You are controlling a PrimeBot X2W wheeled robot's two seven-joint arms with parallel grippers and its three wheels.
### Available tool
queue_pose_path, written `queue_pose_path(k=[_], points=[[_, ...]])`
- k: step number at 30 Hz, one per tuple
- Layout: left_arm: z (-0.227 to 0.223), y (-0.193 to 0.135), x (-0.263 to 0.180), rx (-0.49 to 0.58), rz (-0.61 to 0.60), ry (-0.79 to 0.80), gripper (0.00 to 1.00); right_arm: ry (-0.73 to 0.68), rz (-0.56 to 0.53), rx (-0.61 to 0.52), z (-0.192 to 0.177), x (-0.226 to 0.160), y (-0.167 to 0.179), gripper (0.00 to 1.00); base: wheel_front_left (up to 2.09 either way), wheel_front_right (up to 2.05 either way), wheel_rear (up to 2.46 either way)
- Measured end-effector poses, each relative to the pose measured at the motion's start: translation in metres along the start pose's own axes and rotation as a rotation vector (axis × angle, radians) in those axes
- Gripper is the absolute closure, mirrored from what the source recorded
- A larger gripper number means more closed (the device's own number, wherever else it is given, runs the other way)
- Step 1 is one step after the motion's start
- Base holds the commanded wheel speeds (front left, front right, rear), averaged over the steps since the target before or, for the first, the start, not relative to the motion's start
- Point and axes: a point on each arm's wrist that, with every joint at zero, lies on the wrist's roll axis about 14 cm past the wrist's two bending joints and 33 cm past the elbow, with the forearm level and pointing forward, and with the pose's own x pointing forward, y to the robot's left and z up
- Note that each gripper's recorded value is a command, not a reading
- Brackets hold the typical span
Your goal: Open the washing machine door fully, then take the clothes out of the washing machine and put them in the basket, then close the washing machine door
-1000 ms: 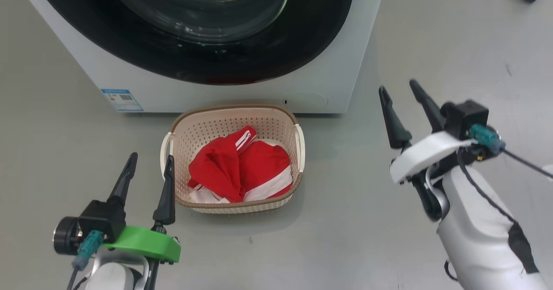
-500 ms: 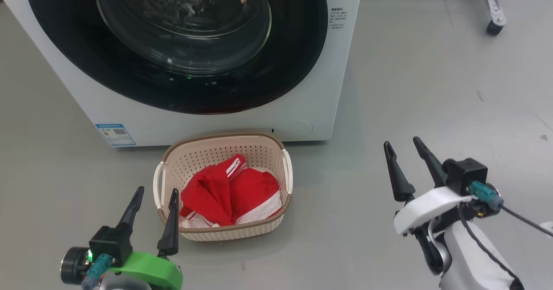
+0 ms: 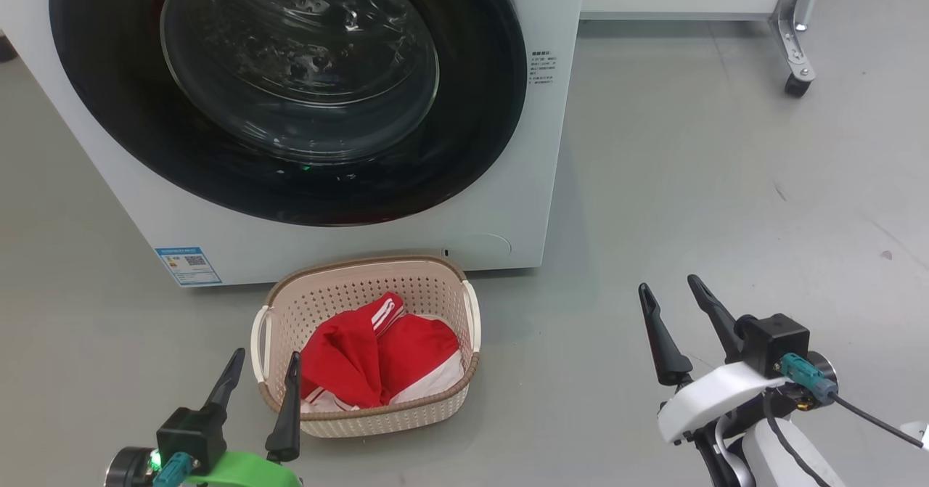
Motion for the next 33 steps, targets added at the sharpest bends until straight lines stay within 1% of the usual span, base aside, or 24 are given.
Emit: queue_pose_path(k=[15,33], points=[[-0.001,-0.005,-0.003,0.002,-0.015,0.007,0.00,-0.007,-0.027,-0.008,-0.001,-0.018,-0.003,0.00,0.00,0.00,0.00],[0.003,-0.009,-0.002,0.010,-0.027,-0.005,0.00,-0.013,-0.033,-0.008,-0.001,-0.026,-0.003,0.00,0.00,0.00,0.00]])
